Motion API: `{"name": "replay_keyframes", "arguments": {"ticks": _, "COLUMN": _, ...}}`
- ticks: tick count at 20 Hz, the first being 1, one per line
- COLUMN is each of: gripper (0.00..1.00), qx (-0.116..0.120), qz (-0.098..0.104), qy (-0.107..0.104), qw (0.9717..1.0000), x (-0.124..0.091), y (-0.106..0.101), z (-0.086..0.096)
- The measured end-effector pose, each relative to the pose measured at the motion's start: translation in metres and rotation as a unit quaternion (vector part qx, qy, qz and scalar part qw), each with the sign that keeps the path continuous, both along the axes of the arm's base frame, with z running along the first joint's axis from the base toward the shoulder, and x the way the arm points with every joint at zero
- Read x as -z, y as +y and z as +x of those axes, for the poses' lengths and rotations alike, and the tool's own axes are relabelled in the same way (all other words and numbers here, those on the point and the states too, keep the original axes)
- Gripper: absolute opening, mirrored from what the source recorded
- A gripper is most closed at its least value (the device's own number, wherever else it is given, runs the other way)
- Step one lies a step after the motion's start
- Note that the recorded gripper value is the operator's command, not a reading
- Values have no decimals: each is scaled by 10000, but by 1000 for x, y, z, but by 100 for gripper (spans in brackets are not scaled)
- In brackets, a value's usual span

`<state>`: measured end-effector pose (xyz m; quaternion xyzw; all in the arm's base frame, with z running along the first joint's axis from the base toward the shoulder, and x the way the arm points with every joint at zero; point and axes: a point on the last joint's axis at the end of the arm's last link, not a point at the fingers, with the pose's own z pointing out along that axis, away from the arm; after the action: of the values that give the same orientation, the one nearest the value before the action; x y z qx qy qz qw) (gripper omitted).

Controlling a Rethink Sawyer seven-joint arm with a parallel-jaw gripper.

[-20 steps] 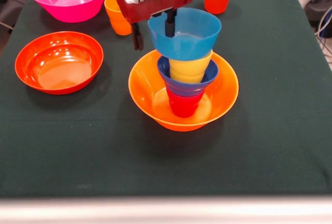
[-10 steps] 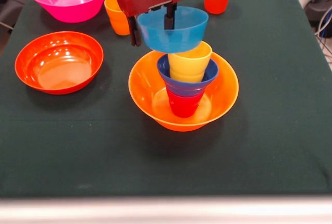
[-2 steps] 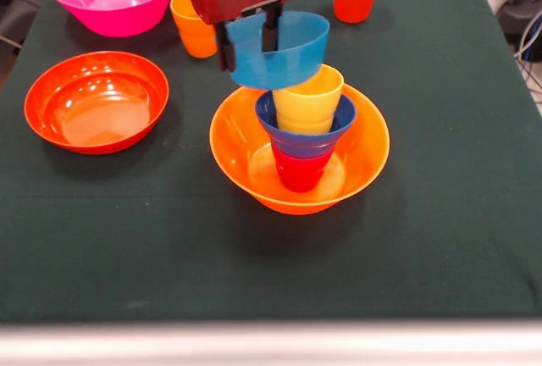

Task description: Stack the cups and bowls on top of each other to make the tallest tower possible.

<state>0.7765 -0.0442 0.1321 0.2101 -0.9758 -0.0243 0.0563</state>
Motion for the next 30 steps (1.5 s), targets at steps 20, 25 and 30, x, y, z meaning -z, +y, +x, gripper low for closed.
{"name": "replay_keyframes", "arguments": {"ticks": 20, "gripper": 0, "qx": 3, "qz": 18, "qy": -3, "qw": 10000, "x": -1, "y": 2, "z": 0}}
{"name": "replay_keyframes", "arguments": {"ticks": 25, "gripper": 0, "qx": -4, "qz": 20, "qy": 31, "qw": 10000, "x": -1, "y": 3, "z": 0}}
{"name": "replay_keyframes", "arguments": {"ticks": 30, "gripper": 100, "qx": -10, "qz": 26, "qy": 157, "qw": 9999, "x": -2, "y": 3, "z": -4}}
